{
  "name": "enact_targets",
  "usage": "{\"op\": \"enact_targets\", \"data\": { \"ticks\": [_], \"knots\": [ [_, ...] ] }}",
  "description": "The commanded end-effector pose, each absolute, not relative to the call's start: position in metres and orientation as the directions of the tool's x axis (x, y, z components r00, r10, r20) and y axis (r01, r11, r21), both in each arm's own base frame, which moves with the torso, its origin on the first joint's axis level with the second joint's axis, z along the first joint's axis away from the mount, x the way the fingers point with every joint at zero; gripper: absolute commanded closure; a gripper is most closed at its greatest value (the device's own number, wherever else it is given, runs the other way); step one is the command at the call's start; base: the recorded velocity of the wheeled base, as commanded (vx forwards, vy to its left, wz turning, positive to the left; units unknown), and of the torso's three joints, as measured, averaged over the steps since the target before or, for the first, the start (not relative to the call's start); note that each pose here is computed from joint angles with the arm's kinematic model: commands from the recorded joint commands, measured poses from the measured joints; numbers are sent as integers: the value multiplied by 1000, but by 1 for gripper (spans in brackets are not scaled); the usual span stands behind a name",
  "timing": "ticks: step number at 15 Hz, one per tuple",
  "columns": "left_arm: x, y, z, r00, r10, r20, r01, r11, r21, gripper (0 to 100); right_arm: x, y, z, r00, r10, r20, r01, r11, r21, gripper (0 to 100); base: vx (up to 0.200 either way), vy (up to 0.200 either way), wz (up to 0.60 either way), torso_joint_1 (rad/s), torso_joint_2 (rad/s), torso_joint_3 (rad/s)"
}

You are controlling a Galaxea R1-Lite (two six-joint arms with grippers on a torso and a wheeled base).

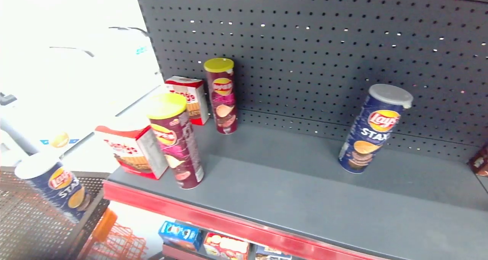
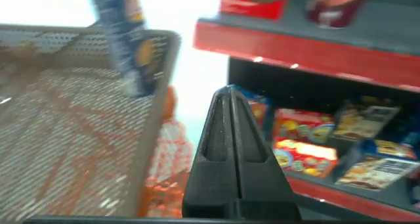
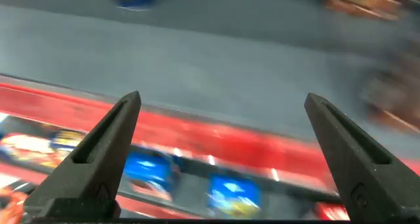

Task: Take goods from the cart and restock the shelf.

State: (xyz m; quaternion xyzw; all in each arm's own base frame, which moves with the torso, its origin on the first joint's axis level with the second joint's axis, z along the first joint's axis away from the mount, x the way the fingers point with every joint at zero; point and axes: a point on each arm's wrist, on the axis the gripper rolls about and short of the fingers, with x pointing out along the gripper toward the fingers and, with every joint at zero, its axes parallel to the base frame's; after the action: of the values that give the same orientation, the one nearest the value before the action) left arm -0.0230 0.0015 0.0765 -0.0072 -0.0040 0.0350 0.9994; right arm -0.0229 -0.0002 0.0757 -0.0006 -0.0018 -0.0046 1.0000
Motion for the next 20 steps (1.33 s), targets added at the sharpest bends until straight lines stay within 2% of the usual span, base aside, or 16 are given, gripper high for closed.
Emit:
{"op": "enact_targets", "data": {
  "ticks": [1, 2, 14, 16, 20],
  "knots": [
    [-23, 2, 77, 997, 71, 8, -70, 997, -16, 100, -23, 0, 76, 1000, -9, 3, 9, 1000, -2, 0, 0, 0, 600, 2, 2, 2],
    [-23, 2, 77, 997, 71, 8, -70, 997, -16, 100, -23, 0, 76, 1000, -8, 3, 8, 1000, -2, 0, 0, 0, 600, 7, 2, 2],
    [-23, 1, 77, 998, 64, 8, -64, 998, -14, 100, -23, 0, 76, 1000, -9, 3, 9, 1000, 2, 0, 0, 0, 0, 0, 0, 0],
    [-23, 2, 78, 994, 110, 12, -110, 994, 9, 100, -23, 0, 76, 1000, -9, 5, 9, 1000, 2, 0, 0, 0, 0, 0, 0, 0],
    [-21, 2, 79, 992, 122, -18, -122, 992, 42, 100, -23, 0, 76, 1000, -9, 5, 9, 1000, 2, 0, 0, 0, 0, 0, 0, 0]
  ]
}}
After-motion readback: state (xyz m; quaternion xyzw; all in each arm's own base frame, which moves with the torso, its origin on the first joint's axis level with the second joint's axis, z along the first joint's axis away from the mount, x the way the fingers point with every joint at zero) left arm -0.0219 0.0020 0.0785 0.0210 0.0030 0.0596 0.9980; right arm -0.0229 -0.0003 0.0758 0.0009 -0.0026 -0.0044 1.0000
